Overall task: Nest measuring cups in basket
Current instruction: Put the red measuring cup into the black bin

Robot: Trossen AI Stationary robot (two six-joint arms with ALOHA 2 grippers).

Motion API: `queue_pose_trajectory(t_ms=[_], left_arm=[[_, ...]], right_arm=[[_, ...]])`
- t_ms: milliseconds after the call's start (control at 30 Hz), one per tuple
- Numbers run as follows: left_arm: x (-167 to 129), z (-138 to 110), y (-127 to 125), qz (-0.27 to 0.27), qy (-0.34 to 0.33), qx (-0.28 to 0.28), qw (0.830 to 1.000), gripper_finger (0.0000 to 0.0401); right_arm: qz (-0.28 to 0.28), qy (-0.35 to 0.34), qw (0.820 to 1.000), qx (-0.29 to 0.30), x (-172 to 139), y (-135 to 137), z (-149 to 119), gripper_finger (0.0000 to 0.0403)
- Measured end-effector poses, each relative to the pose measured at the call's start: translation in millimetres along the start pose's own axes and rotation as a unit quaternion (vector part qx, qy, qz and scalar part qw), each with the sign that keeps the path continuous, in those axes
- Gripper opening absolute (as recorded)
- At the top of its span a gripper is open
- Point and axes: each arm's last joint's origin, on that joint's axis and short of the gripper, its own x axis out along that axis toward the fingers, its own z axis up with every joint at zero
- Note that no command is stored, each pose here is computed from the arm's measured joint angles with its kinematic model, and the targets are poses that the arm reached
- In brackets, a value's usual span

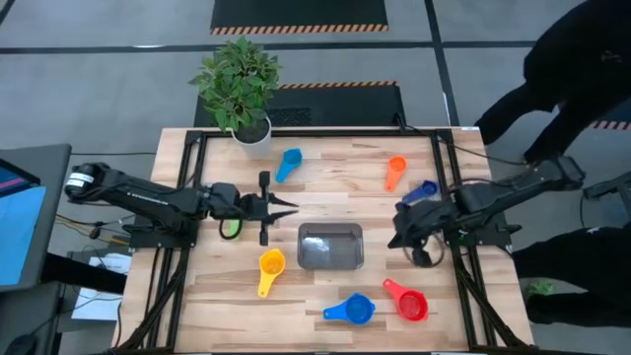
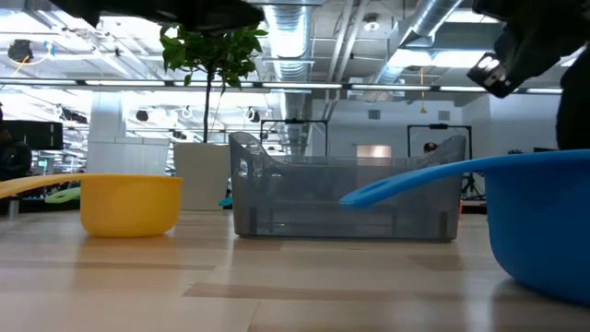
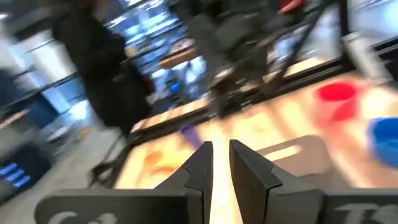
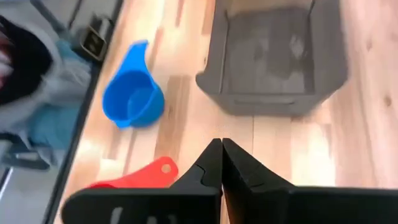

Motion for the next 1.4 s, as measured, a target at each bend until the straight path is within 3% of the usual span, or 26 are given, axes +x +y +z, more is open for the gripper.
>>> queue_pose_trajectory(t_ms=[100,200,400,533,700,833,1000,1100,1300,1400], left_arm=[[-1.2,-5.1,3.4,0.065,0.043,-0.039,0.996,0.0046],[-1.4,-6.3,4.1,0.087,0.053,-0.042,0.994,0.0046],[-1.5,-8.7,-0.3,0.050,0.062,-0.023,0.997,0.0046],[-2.5,-8.8,-7.3,0.016,0.064,-0.014,0.998,0.0046],[-3.9,-5.6,-13.4,0.006,0.054,-0.052,0.997,0.0046],[-4.5,-4.8,-15.6,0.001,0.052,-0.064,0.997,0.0046],[-5.2,-6.3,-18.0,-0.004,0.062,-0.092,0.994,0.0046],[-5.5,-8.6,-18.9,-0.009,0.074,-0.092,0.993,0.0046],[-6.0,-11.2,-19.7,-0.012,0.087,-0.088,0.992,0.0046],[-6.0,-11.4,-19.8,-0.012,0.088,-0.088,0.992,0.0046]], right_arm=[[-0.011,0.019,1.000,0.022,17.9,-2.9,3.7,0.0017],[-0.034,0.038,0.997,0.065,37.7,-9.8,4.8,0.0019],[-0.037,0.136,0.986,0.093,78.0,-14.9,-9.6,0.0029],[0.000,0.251,0.958,0.138,88.4,-7.4,-22.0,0.0017],[-0.014,0.284,0.948,0.144,71.6,7.0,5.8,0.0007],[0.006,0.257,0.948,0.187,58.9,28.0,25.5,0.0027],[0.051,0.291,0.921,0.254,45.6,63.0,19.7,0.0051],[0.052,0.313,0.911,0.262,39.5,85.6,7.6,0.0053],[-0.025,0.286,0.930,0.229,43.1,110.7,-15.0,0.0055],[-0.081,0.286,0.924,0.240,49.2,107.5,-21.2,0.0057]])
